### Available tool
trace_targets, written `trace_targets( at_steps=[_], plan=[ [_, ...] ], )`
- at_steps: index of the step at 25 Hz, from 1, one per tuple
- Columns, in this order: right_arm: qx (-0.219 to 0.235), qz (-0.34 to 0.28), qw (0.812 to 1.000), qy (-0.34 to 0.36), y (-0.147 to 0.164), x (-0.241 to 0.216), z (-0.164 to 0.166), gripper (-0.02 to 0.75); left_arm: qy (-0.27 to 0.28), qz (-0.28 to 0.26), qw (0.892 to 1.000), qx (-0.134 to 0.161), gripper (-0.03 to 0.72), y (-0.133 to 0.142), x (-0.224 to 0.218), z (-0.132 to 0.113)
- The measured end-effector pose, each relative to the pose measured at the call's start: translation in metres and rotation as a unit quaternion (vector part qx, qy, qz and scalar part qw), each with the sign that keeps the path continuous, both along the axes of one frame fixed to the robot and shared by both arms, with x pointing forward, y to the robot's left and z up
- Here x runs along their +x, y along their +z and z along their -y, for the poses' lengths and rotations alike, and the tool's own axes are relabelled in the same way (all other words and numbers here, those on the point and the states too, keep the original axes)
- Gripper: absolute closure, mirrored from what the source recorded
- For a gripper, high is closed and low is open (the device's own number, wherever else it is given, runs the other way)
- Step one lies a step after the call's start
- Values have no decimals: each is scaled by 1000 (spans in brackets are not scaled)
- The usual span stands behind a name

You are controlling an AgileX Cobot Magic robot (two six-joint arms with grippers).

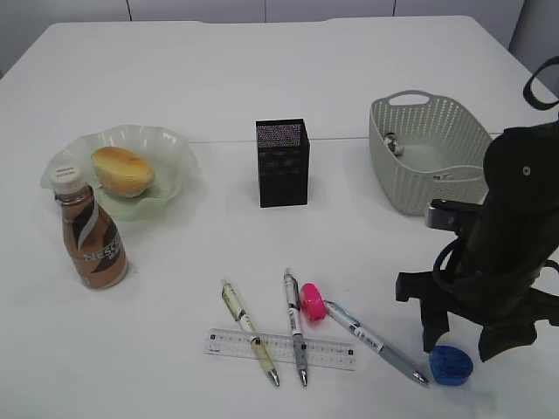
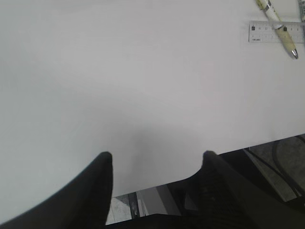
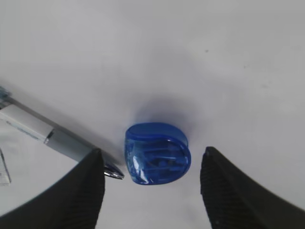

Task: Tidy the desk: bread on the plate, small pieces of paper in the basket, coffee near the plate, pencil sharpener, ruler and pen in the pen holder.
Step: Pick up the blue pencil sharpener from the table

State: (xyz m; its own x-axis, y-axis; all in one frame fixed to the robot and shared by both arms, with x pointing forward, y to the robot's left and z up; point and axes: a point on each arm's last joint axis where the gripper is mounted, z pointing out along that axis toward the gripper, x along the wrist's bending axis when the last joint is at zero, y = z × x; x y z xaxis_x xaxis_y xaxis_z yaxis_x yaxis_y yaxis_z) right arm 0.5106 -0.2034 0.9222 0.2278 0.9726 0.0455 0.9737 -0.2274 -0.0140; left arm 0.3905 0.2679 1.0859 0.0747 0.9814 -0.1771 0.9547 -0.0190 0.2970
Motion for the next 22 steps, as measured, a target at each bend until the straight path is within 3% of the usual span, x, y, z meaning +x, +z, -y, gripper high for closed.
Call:
trace_targets(
  at_steps=[22],
  plan=[
    [-4,-19,1000,-1,-12,1,-1,248,0,0,1000,-1,272,0,0,0]
  ],
)
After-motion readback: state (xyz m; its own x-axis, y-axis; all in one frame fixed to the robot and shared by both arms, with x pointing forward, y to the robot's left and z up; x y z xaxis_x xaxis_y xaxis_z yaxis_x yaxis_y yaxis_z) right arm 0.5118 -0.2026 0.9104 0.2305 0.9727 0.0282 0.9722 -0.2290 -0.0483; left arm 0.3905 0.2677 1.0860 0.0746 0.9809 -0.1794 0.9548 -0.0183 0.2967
